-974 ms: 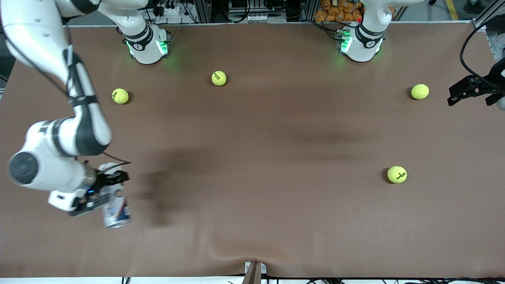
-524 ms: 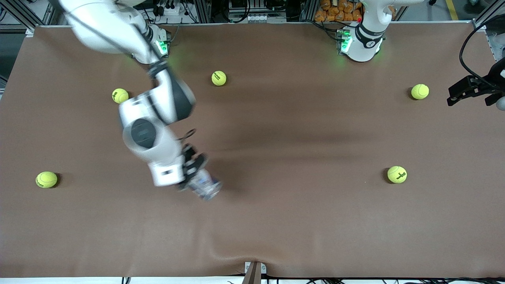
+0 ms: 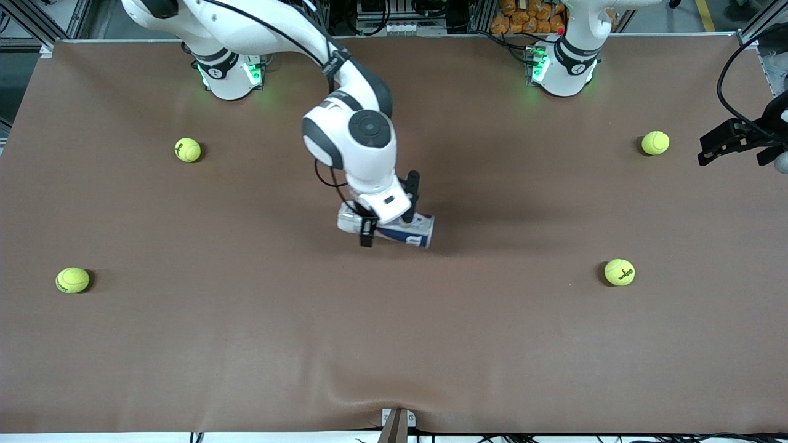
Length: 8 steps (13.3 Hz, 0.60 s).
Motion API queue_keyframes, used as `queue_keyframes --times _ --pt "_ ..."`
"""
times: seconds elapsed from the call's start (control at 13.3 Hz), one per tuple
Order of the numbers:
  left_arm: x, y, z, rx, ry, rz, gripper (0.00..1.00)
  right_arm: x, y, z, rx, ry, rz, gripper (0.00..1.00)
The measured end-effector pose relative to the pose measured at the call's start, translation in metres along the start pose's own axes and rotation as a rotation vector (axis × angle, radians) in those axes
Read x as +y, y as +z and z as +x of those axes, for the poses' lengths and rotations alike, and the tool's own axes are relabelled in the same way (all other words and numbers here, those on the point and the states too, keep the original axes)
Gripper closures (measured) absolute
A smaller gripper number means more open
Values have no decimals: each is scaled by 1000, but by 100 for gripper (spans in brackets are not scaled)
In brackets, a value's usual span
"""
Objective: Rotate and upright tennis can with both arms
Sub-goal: 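Open the right gripper and lift it off the can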
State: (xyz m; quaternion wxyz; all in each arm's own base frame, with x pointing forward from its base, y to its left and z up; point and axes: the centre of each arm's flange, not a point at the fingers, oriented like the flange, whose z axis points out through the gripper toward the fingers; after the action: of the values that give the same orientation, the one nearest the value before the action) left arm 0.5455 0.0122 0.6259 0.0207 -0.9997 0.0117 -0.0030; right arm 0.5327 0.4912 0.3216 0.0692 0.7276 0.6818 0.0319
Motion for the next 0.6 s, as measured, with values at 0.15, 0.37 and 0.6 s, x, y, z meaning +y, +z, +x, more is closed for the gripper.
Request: queue_keyframes --times 0.15,0.37,0.6 --pt "0 1 0 -2 0 0 0 -2 29 6 20 -113 -10 42" --pt "0 3 2 -6 0 0 0 -4 76 8 15 -177 -20 41" --pt "0 4 2 -7 0 0 0 -11 113 11 13 -205 -28 36"
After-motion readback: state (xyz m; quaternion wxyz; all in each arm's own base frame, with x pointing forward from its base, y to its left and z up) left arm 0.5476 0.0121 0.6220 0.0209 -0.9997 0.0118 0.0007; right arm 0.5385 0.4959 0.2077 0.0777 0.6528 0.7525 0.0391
